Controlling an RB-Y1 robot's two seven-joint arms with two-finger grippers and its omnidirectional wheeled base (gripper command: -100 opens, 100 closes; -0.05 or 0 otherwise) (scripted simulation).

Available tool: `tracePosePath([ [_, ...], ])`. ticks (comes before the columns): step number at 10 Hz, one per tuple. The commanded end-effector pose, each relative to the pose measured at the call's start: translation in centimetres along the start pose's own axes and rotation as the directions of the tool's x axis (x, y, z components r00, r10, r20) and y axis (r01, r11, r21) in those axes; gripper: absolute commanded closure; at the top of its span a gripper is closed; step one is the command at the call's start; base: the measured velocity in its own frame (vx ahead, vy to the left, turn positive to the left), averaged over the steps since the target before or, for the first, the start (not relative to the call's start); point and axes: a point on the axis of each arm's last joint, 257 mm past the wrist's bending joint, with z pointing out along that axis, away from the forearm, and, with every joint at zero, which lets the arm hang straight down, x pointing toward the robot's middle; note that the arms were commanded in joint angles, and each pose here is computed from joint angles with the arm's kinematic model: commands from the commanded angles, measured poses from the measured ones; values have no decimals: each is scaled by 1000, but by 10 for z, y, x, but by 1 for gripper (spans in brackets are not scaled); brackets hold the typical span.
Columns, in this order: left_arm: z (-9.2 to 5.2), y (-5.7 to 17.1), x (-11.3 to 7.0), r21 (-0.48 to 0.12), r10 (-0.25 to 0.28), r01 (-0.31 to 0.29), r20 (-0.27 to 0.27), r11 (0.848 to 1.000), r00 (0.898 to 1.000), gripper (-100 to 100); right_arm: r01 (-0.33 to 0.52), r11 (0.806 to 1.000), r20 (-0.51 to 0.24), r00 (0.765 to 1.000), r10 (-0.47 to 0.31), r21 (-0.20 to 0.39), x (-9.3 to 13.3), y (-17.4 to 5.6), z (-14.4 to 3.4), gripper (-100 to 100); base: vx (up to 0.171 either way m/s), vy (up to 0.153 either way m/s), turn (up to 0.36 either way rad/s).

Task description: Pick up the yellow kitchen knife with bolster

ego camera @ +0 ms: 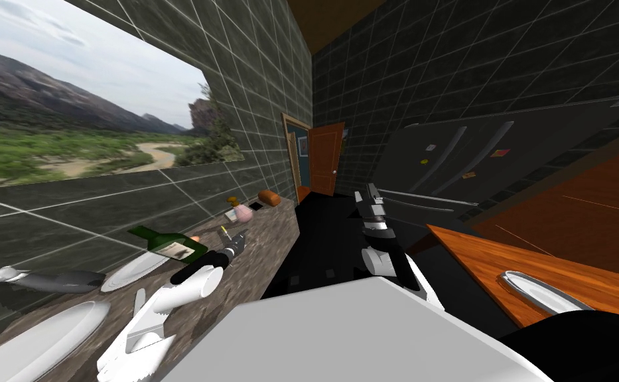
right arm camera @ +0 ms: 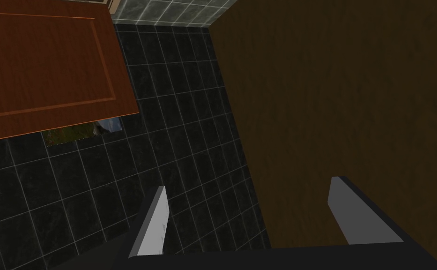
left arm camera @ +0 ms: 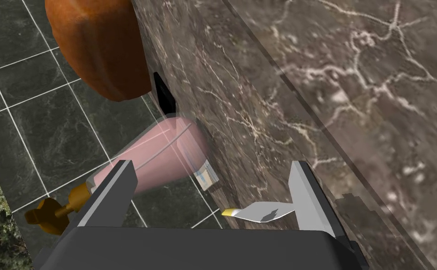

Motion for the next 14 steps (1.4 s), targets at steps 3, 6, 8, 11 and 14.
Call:
tracePosePath([
  [3,1,18,-3,-82,7,-8,-11,997,1000,-100,0,1000,0,1000,0,0,0,0,0,0,12,-2,-15],
  [6,2,39,-12,-170,18,-22,-24,985,1000,-100,0,1000,0,1000,0,0,0,0,0,0,15,-1,-61],
  [8,2,52,-22,-234,28,-36,-36,972,999,-100,0,1000,0,1000,0,0,0,0,0,0,20,0,-91],
  [11,-1,69,-31,-310,35,-50,-55,950,998,-100,0,1000,0,1000,0,0,0,0,0,0,11,1,-59],
  [14,-6,83,-39,-380,39,-66,-77,923,996,-100,0,1000,0,1000,0,0,0,0,0,0,7,2,-66],
])
